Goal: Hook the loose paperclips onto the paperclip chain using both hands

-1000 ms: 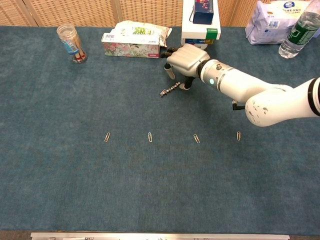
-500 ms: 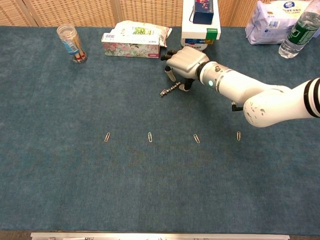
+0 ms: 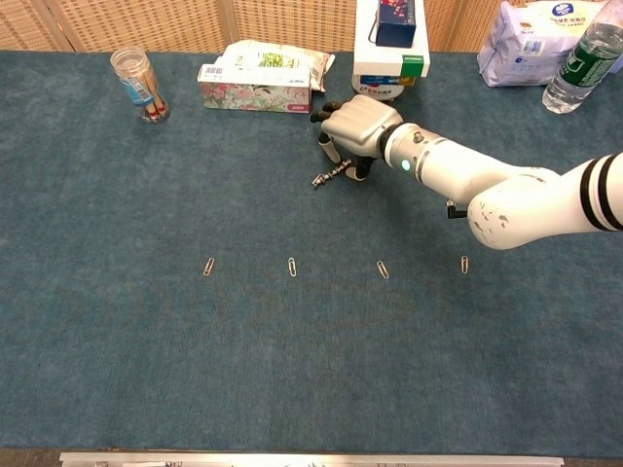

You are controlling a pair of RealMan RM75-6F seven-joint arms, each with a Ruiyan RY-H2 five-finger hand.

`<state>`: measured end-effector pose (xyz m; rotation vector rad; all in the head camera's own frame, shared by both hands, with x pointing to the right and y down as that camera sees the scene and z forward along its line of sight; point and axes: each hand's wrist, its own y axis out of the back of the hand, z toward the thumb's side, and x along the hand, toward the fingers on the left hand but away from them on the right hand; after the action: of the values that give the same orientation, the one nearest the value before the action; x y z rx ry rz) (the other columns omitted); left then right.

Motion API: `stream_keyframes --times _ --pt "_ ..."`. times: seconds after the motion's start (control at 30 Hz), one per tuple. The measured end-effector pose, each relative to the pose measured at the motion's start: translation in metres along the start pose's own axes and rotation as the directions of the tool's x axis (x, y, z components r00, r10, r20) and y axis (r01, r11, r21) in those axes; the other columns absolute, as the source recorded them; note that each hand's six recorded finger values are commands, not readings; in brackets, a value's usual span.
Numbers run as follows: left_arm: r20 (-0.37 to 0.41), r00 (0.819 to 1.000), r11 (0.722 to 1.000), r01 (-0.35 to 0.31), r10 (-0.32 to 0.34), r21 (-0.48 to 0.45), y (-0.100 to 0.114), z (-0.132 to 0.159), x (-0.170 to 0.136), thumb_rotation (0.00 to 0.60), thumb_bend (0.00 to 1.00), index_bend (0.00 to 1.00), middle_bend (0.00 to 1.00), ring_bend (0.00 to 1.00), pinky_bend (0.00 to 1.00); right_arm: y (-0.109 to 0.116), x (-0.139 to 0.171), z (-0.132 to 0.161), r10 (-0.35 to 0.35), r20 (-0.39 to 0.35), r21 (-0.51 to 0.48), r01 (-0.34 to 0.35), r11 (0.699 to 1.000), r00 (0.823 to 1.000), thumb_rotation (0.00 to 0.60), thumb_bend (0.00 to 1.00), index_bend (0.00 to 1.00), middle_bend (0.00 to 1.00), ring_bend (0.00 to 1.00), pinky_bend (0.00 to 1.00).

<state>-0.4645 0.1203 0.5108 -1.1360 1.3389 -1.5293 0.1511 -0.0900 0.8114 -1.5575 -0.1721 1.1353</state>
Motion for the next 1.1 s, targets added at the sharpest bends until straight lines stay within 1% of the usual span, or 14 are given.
stream_keyframes --times 0.23,0.4,0.87,1.1 --pt "0.001 1.000 1.000 0.000 0.000 -0.002 0.0002 0.0003 0.0000 0.600 0.36 0.60 0.14 0.00 0.00 -0.0011 -0.0010 -0.0003 0.002 0.000 0.000 -0.002 1.000 1.000 0.600 0.28 0.51 0.09 0.00 0.18" --pt "0.002 1.000 1.000 0.000 0.000 -0.002 0.0003 0.0005 -0.0002 0.600 0.36 0.60 0.14 0.00 0.00 -0.0013 -0.0014 0.0002 0.003 -0.001 -0.003 -0.003 1.000 1.000 0.600 0.30 0.52 0.09 0.00 0.18" --pt "0.002 1.000 1.000 0.002 -0.002 -0.004 0.0004 0.0002 -0.0001 0.600 0.36 0.60 0.14 0.00 0.00 -0.0025 -0.0026 -0.0001 0.009 0.000 -0.001 -0.009 1.000 1.000 0.600 0.31 0.56 0.09 0.00 0.18" --pt "0.002 1.000 1.000 0.004 -0.004 -0.004 0.0002 0.0005 -0.0001 0.600 0.36 0.60 0.14 0.00 0.00 -0.0024 -0.0022 0.0001 0.009 -0.001 -0.001 -0.009 1.000 1.000 0.600 0.33 0.57 0.09 0.00 0.18"
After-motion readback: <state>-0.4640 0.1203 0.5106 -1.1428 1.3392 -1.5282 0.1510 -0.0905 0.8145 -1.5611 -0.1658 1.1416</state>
